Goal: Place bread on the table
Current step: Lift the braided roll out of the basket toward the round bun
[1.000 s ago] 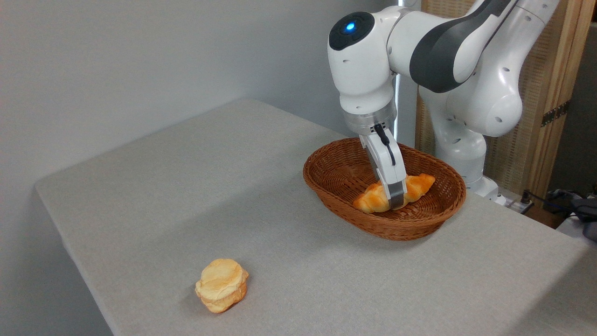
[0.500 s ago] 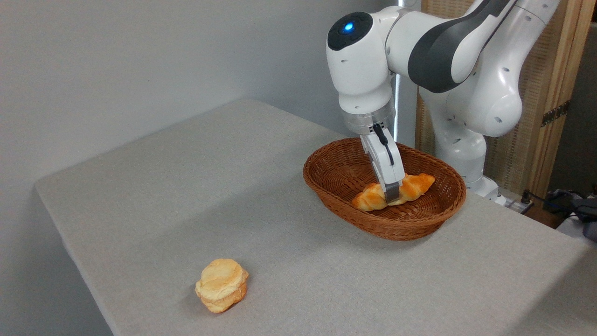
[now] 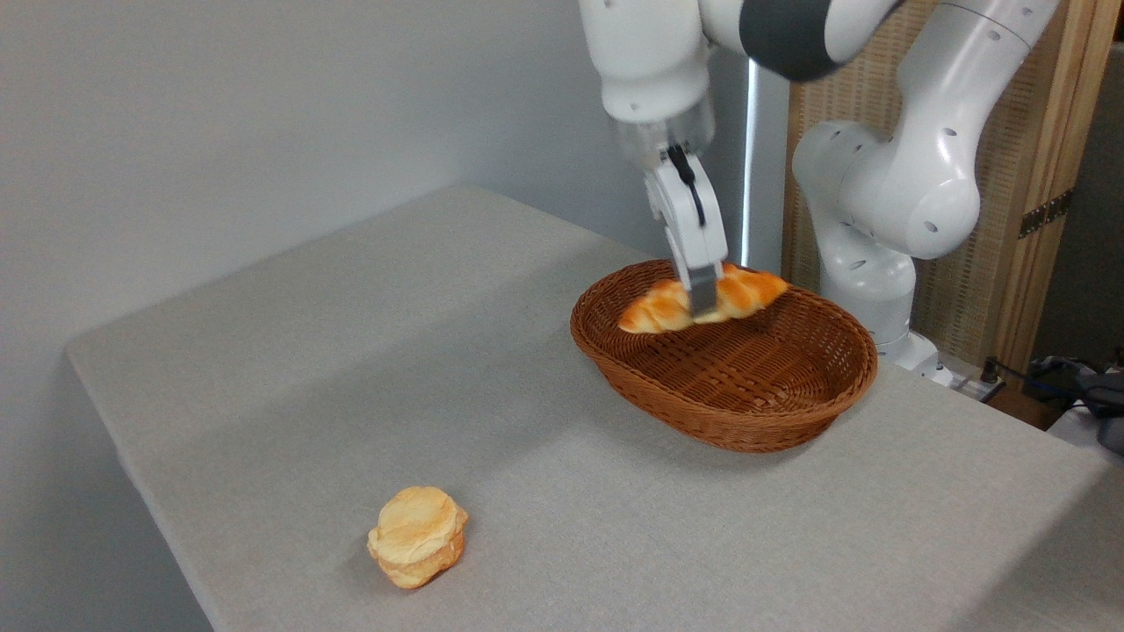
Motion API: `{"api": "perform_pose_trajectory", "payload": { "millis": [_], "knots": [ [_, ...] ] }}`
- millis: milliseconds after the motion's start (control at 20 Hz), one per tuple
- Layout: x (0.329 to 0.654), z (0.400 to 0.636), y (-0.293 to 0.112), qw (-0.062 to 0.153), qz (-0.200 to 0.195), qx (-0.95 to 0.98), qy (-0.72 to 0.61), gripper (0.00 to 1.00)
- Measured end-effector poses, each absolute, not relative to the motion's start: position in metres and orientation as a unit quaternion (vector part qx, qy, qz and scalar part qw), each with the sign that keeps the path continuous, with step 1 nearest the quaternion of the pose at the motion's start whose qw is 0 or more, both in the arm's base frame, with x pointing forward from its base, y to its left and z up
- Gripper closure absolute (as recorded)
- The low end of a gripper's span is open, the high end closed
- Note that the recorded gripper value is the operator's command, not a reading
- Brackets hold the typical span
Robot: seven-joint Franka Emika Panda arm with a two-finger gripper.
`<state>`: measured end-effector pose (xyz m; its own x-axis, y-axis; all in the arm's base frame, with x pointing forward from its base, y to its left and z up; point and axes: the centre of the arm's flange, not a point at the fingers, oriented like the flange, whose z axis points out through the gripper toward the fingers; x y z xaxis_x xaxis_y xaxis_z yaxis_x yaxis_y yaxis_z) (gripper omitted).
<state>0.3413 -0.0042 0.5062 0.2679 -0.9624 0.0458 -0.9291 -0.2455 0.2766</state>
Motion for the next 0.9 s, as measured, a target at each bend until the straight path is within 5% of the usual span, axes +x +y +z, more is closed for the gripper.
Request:
{"api": "perform_pose_trajectory", "payload": {
  "millis": [250, 400, 600, 800, 900],
  "knots": [
    [0.403, 0.559, -0.031, 0.122, -0.034, 0.835, -0.535, 0.49],
    [0.451, 0.566, -0.054, 0.126, -0.035, 0.855, -0.502, 0.49],
    [0.511, 0.551, -0.093, 0.113, -0.055, 0.873, -0.470, 0.48],
    [0.560, 0.522, -0.118, 0.092, -0.066, 0.888, -0.447, 0.35],
    [0.577, 0.503, -0.135, 0.081, -0.055, 0.890, -0.446, 0.19]
  ]
}}
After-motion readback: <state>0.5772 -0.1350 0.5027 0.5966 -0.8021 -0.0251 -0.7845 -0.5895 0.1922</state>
